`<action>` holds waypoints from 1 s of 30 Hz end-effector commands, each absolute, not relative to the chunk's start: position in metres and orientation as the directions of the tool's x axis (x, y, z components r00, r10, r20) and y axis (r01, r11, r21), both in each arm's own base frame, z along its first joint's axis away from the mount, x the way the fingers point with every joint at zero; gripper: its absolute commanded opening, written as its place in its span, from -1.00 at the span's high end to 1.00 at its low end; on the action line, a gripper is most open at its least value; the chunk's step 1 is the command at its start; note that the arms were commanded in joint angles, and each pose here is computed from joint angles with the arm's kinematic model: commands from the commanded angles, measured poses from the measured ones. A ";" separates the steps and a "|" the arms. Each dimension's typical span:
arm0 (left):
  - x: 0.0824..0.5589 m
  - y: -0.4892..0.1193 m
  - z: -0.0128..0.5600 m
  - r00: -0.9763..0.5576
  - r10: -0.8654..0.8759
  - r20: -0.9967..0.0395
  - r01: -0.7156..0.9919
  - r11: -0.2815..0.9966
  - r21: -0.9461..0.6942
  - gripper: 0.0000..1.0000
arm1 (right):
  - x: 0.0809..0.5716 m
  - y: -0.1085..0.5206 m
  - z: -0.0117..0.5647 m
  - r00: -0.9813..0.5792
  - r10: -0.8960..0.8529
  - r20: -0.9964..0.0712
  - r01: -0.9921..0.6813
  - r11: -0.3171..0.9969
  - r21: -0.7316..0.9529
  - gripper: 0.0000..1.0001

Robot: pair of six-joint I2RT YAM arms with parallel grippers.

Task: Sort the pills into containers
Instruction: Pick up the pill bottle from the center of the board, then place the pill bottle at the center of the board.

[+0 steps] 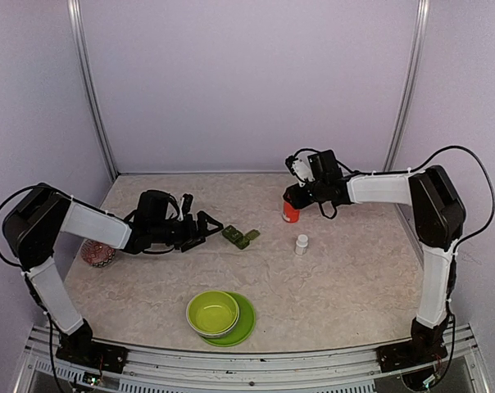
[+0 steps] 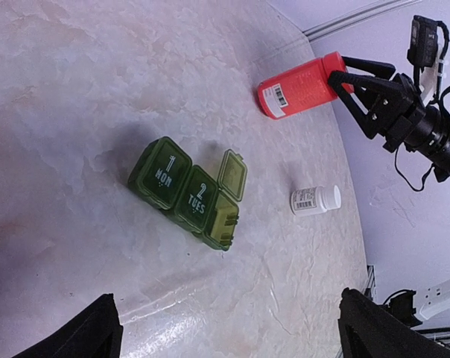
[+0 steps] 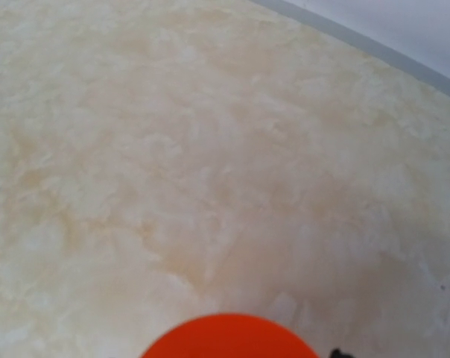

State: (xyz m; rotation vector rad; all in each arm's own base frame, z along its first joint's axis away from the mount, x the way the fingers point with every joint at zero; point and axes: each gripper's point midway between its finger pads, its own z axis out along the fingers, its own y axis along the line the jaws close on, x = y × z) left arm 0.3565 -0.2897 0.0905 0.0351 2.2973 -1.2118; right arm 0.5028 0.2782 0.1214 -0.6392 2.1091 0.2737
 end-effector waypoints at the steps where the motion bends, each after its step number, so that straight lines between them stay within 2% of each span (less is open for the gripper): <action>1: 0.356 -0.283 0.108 -0.819 -0.230 -0.525 0.306 0.598 -0.741 -0.98 | 0.485 0.286 0.184 -0.354 -0.322 -0.878 -0.588 0.806 -0.058 0.18; 8: 0.352 -0.278 0.121 -0.795 -0.230 -0.562 0.336 0.604 -0.723 -0.98 | 0.439 0.304 0.212 -0.272 -0.338 -0.901 -0.665 0.743 -0.078 0.17; 14: 0.348 -0.272 0.127 -0.779 -0.243 -0.578 0.342 0.608 -0.717 -0.98 | 0.386 0.331 0.216 -0.185 -0.405 -0.895 -0.767 0.630 -0.126 0.13; 22: 0.345 -0.272 0.139 -0.766 -0.229 -0.601 0.370 0.608 -0.703 -0.98 | 0.334 0.355 0.197 -0.145 -0.473 -0.869 -0.839 0.525 -0.145 0.12; 30: 0.342 -0.272 0.145 -0.756 -0.227 -0.613 0.388 0.598 -0.701 -0.98 | 0.306 0.371 0.174 -0.147 -0.494 -0.857 -0.880 0.461 -0.115 0.11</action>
